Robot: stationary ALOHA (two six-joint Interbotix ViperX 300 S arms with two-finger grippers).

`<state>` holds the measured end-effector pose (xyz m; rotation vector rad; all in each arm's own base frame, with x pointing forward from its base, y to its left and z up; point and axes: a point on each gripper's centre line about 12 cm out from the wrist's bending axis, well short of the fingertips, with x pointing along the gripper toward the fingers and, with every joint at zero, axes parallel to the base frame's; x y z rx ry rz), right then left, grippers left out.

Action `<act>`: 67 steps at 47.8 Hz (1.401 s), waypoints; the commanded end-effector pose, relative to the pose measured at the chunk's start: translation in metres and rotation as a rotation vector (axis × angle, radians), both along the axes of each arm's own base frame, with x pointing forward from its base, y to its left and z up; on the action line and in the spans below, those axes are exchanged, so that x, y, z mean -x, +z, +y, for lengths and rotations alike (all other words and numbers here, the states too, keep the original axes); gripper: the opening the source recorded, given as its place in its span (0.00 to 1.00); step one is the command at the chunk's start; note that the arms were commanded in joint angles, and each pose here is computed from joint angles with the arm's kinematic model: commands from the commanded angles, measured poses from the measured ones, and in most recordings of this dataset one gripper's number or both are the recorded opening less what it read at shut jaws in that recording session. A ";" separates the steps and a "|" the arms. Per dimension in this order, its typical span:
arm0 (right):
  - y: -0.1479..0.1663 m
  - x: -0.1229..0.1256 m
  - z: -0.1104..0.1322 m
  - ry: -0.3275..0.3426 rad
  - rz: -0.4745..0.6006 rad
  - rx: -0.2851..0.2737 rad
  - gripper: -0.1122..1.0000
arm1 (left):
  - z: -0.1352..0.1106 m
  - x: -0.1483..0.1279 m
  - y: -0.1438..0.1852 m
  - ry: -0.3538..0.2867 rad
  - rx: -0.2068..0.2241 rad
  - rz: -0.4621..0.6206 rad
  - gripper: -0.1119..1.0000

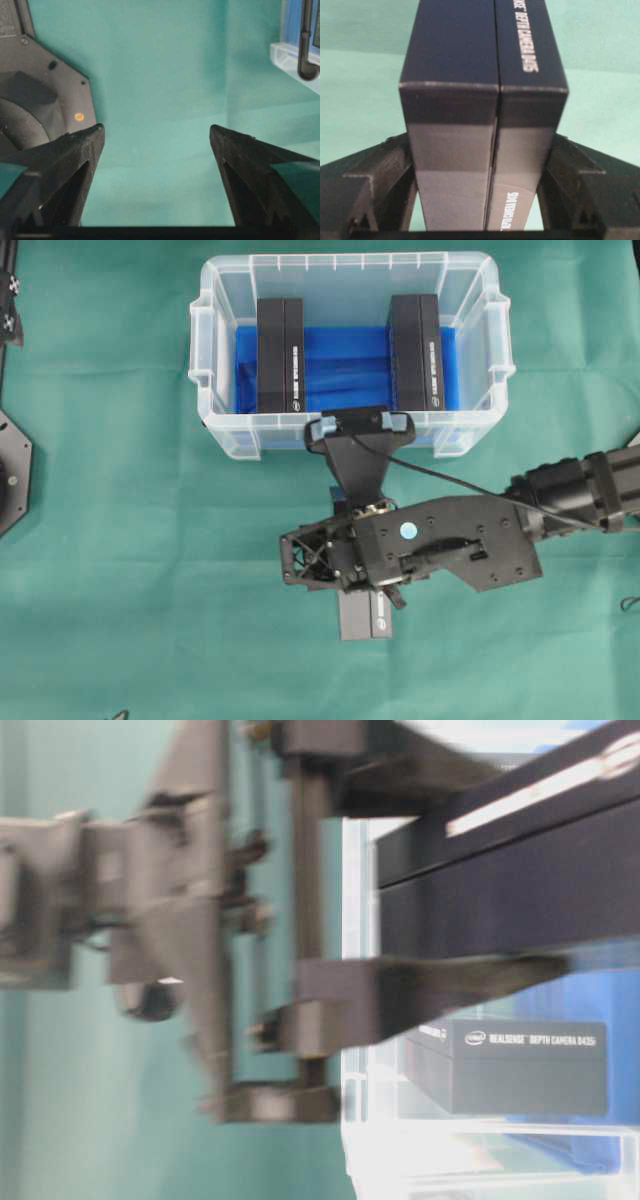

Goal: Take out the box from the case.
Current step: 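Carry the held box out of the case toward the front, then lower the box onto the cloth and open the right gripper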

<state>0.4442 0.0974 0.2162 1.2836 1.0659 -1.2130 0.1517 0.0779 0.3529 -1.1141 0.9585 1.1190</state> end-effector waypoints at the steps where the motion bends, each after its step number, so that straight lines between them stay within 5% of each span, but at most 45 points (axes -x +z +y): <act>1: 0.001 0.000 0.003 -0.005 -0.059 -0.027 0.69 | 0.000 0.000 0.003 -0.003 -0.002 -0.007 0.87; 42: -0.015 0.001 0.002 0.062 -0.091 -0.013 0.70 | 0.000 0.000 0.003 0.000 -0.001 -0.008 0.87; 50: -0.014 0.000 -0.002 0.067 -0.102 0.023 0.95 | 0.000 0.000 0.003 0.003 -0.002 -0.008 0.87; 67: -0.011 -0.002 -0.003 0.064 -0.108 0.020 0.94 | 0.000 -0.001 0.003 0.002 -0.002 -0.008 0.87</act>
